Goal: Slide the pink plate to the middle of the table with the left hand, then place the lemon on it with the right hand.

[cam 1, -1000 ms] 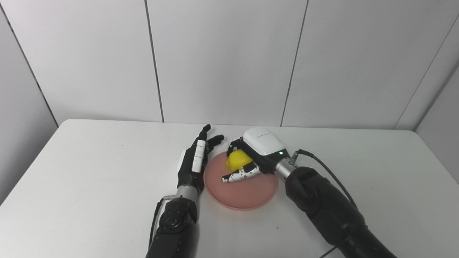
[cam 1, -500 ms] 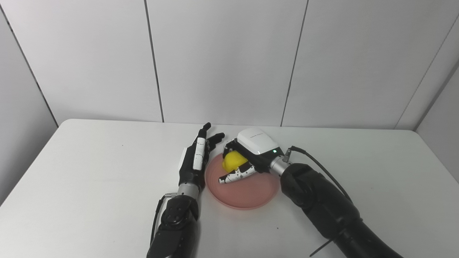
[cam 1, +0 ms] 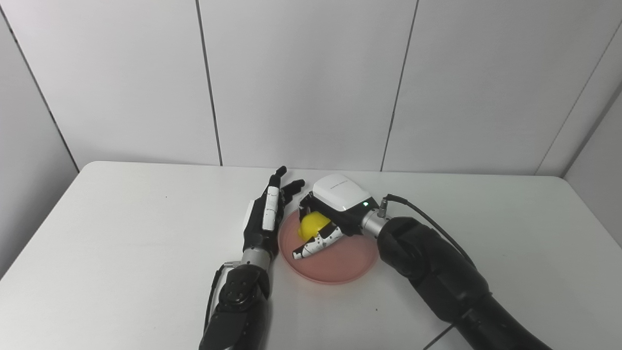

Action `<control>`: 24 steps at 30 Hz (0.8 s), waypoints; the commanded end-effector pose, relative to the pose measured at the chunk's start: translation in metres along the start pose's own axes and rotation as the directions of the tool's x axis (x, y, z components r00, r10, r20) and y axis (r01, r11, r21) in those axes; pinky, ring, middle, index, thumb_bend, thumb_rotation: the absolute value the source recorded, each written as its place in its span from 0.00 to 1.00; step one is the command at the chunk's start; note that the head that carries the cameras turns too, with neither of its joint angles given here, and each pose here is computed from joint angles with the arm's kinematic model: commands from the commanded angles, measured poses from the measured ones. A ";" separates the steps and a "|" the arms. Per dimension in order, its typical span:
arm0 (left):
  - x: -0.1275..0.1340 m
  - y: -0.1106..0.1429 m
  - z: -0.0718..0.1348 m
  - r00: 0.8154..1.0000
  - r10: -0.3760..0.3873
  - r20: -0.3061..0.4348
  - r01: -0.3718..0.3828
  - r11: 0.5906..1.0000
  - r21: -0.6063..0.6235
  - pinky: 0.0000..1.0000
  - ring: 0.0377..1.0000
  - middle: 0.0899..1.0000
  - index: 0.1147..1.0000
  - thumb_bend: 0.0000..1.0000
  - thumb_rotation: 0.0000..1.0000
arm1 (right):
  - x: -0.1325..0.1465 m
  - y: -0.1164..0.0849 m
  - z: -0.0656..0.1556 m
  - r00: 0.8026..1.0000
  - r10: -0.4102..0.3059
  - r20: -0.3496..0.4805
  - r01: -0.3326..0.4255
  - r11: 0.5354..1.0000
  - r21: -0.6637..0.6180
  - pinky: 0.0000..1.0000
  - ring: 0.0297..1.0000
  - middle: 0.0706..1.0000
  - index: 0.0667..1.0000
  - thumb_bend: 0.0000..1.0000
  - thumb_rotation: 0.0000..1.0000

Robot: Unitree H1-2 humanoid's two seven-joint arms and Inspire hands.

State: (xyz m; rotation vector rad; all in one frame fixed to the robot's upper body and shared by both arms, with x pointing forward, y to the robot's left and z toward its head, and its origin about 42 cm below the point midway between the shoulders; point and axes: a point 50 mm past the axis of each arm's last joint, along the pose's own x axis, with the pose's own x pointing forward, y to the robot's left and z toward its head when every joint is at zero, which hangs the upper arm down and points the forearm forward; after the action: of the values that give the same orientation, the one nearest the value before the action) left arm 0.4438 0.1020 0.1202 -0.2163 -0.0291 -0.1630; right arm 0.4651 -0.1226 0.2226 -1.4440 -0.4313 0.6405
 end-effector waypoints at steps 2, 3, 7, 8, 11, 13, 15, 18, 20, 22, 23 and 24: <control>-0.022 0.012 -0.040 0.985 0.041 -0.167 -0.042 0.999 0.003 0.96 0.85 0.71 0.90 0.88 0.97 | 0.003 -0.032 -0.005 0.999 -0.041 -0.023 0.041 0.999 -0.009 0.34 0.38 0.43 0.49 0.75 0.66; -0.022 0.013 -0.040 0.986 0.038 -0.165 -0.038 0.999 0.000 0.94 0.85 0.72 0.90 0.88 0.97 | 0.003 -0.031 -0.006 0.999 -0.034 -0.026 0.034 0.999 -0.013 0.37 0.41 0.46 0.51 0.77 0.67; -0.023 0.012 -0.040 0.986 0.032 -0.166 -0.033 0.999 -0.006 0.91 0.83 0.72 0.91 0.88 0.98 | 0.001 -0.030 -0.010 0.999 -0.021 -0.032 0.020 0.999 -0.029 0.46 0.51 0.54 0.58 0.83 0.71; -0.023 0.012 -0.040 0.986 0.032 -0.166 -0.034 0.999 -0.007 0.91 0.83 0.72 0.91 0.87 0.98 | 0.001 -0.030 -0.011 0.999 -0.019 -0.033 0.018 0.999 -0.033 0.48 0.53 0.57 0.59 0.84 0.73; -0.023 0.012 -0.040 0.986 0.031 -0.166 -0.034 0.999 -0.014 0.90 0.83 0.72 0.91 0.87 0.97 | 0.000 -0.031 -0.012 0.999 -0.013 -0.043 0.011 0.999 -0.042 0.51 0.57 0.61 0.61 0.87 0.75; -0.023 0.012 -0.040 0.985 0.034 -0.167 -0.036 0.999 -0.007 0.91 0.83 0.71 0.90 0.87 0.97 | -0.001 -0.031 -0.012 0.999 -0.013 -0.044 0.011 0.999 -0.047 0.51 0.58 0.62 0.62 0.87 0.76; -0.023 0.012 -0.041 0.986 0.034 -0.165 -0.035 0.999 -0.005 0.93 0.84 0.70 0.90 0.86 0.97 | -0.001 -0.031 -0.013 0.999 -0.016 -0.043 0.014 0.999 -0.049 0.51 0.59 0.63 0.62 0.88 0.76; -0.023 0.013 -0.041 0.986 0.036 -0.166 -0.037 0.999 -0.004 0.91 0.83 0.69 0.89 0.86 0.98 | -0.002 -0.032 -0.014 0.999 -0.022 -0.043 0.020 0.999 -0.047 0.52 0.60 0.64 0.62 0.88 0.77; -0.023 0.013 -0.042 0.985 0.034 -0.168 -0.037 0.999 -0.012 0.91 0.83 0.69 0.89 0.87 0.98 | -0.003 -0.033 -0.015 0.999 -0.029 -0.044 0.027 0.999 -0.048 0.53 0.60 0.64 0.62 0.88 0.78; -0.023 0.013 -0.042 0.985 0.033 -0.169 -0.037 0.999 -0.021 0.92 0.83 0.70 0.90 0.87 0.96 | -0.004 -0.035 -0.016 0.998 -0.032 -0.048 0.029 0.998 -0.060 0.52 0.59 0.64 0.63 0.90 0.79; -0.023 0.013 -0.042 0.985 0.033 -0.169 -0.037 0.999 -0.023 0.93 0.84 0.70 0.90 0.87 0.96 | -0.004 -0.036 -0.016 0.998 -0.033 -0.050 0.029 0.997 -0.067 0.52 0.60 0.64 0.63 0.91 0.80; -0.023 0.013 -0.043 0.984 0.036 -0.174 -0.040 0.999 -0.021 0.93 0.84 0.70 0.90 0.88 0.96 | -0.005 -0.039 -0.016 0.998 -0.039 -0.051 0.036 0.997 -0.073 0.52 0.60 0.64 0.63 0.92 0.80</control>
State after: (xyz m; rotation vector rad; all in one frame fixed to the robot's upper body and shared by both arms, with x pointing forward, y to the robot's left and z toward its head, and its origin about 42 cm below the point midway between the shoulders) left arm 0.4442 0.1022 0.1197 -0.2184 -0.0264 -0.1672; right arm 0.4680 -0.1369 0.2219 -1.4980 -0.3657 0.6501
